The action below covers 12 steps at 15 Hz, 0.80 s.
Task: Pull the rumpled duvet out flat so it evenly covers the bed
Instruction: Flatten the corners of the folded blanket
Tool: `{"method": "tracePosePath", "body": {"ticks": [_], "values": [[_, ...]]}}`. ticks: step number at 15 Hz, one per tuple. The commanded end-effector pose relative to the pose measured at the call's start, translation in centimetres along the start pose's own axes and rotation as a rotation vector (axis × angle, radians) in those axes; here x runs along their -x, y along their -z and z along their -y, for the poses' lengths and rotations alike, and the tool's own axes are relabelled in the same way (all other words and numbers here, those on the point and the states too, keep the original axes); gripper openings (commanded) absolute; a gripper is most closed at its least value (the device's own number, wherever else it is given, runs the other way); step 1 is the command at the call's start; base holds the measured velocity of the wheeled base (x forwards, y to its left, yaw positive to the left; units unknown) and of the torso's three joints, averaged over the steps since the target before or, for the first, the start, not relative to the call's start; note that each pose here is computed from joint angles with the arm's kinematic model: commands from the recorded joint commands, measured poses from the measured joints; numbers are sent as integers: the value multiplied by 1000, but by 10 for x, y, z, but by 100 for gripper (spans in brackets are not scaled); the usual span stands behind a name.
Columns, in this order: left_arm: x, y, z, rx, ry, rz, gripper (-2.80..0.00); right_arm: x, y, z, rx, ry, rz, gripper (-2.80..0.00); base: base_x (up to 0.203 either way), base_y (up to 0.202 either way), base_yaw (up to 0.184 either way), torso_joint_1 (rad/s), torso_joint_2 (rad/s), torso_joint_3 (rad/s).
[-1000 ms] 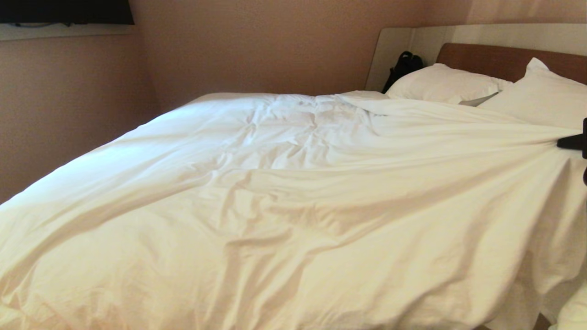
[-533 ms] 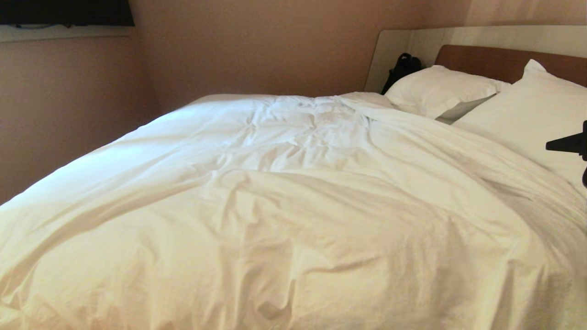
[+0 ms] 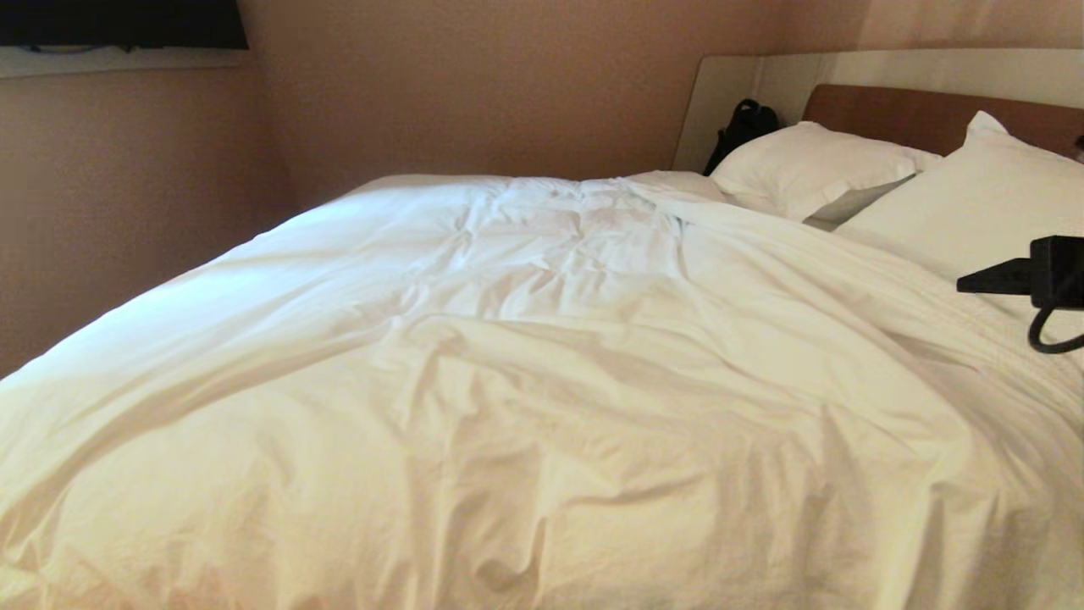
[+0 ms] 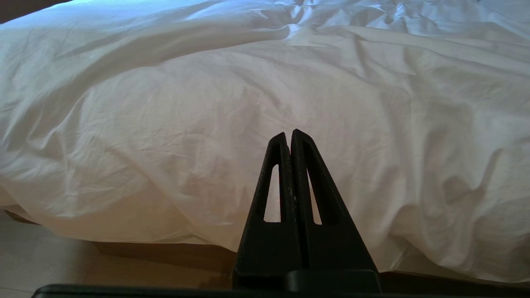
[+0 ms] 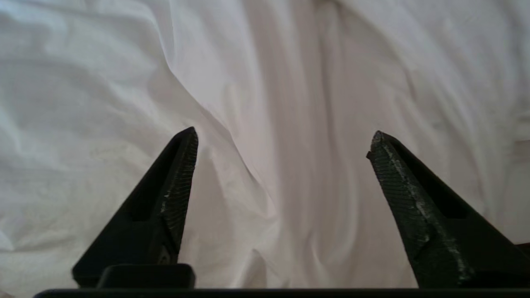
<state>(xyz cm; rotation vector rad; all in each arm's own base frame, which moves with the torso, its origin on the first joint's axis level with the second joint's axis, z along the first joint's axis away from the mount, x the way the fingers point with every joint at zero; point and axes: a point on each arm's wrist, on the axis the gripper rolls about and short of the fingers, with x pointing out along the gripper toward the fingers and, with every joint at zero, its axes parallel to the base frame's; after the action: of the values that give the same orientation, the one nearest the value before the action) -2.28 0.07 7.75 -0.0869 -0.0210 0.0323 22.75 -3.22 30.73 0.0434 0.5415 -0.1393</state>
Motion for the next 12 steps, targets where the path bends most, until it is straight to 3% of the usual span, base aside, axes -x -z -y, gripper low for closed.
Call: {"method": "tracePosePath", "body": {"ticks": [1, 2, 8, 12], "values": [[0, 0, 0, 1, -1, -1, -280, -26, 5, 2, -24, 9, -74, 0, 0, 0, 0, 0, 0, 0], [0, 0, 0, 1, -1, 0, -280, -26, 5, 2, -25, 8, -77, -280, 0, 0, 0, 0, 0, 0], [0, 0, 0, 1, -1, 0, -280, -16, 21, 11, -50, 47, -99, -280, 0, 0, 0, 0, 0, 0], [0, 0, 0, 1, -1, 0, -280, -13, 37, 51, -89, 187, -125, -280, 0, 0, 0, 0, 0, 0]]}}
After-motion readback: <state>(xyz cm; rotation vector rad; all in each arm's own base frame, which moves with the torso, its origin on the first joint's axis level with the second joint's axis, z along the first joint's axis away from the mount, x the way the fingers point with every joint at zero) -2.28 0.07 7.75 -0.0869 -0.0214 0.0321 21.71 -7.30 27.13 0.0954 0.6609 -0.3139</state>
